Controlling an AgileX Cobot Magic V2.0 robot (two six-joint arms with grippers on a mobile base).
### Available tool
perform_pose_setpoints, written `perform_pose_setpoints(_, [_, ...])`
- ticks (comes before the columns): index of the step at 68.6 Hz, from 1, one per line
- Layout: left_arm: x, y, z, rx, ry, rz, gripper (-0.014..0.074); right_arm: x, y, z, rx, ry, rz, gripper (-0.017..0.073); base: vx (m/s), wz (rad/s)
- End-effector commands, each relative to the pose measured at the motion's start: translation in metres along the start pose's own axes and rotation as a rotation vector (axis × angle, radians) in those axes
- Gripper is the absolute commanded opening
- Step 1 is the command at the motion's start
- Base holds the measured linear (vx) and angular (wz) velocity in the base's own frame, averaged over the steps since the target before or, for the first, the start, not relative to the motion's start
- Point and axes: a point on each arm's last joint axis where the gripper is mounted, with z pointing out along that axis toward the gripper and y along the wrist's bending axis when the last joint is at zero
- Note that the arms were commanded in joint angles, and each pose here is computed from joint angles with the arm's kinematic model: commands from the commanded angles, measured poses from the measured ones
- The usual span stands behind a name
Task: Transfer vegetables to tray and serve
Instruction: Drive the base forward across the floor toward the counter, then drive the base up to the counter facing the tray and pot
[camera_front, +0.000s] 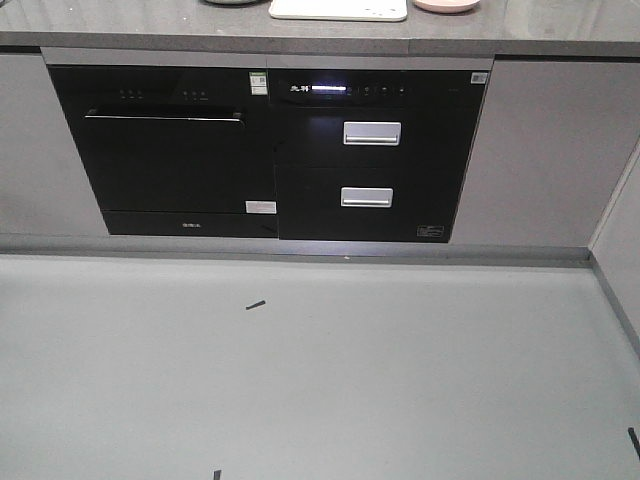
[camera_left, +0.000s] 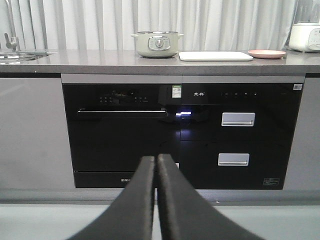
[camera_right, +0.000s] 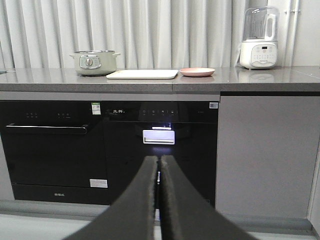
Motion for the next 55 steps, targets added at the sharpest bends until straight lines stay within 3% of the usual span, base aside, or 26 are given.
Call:
perform_pose_setpoints(1, [0.0014,0.0,-0.0001,0.005,-0.059,-0.01,-0.0006,-0.0022,-0.0003,-0.0002,0.004,-0.067,-0.005,-0.0002,0.11,0.04])
perform_pose_setpoints(55, [0.0014,0.0,-0.0001,0.005,-0.059,-0.01,-0.0006,-0.0022,-0.0003,-0.0002,0.004,-0.067,-0.005,-0.0002,0.12,-0.04])
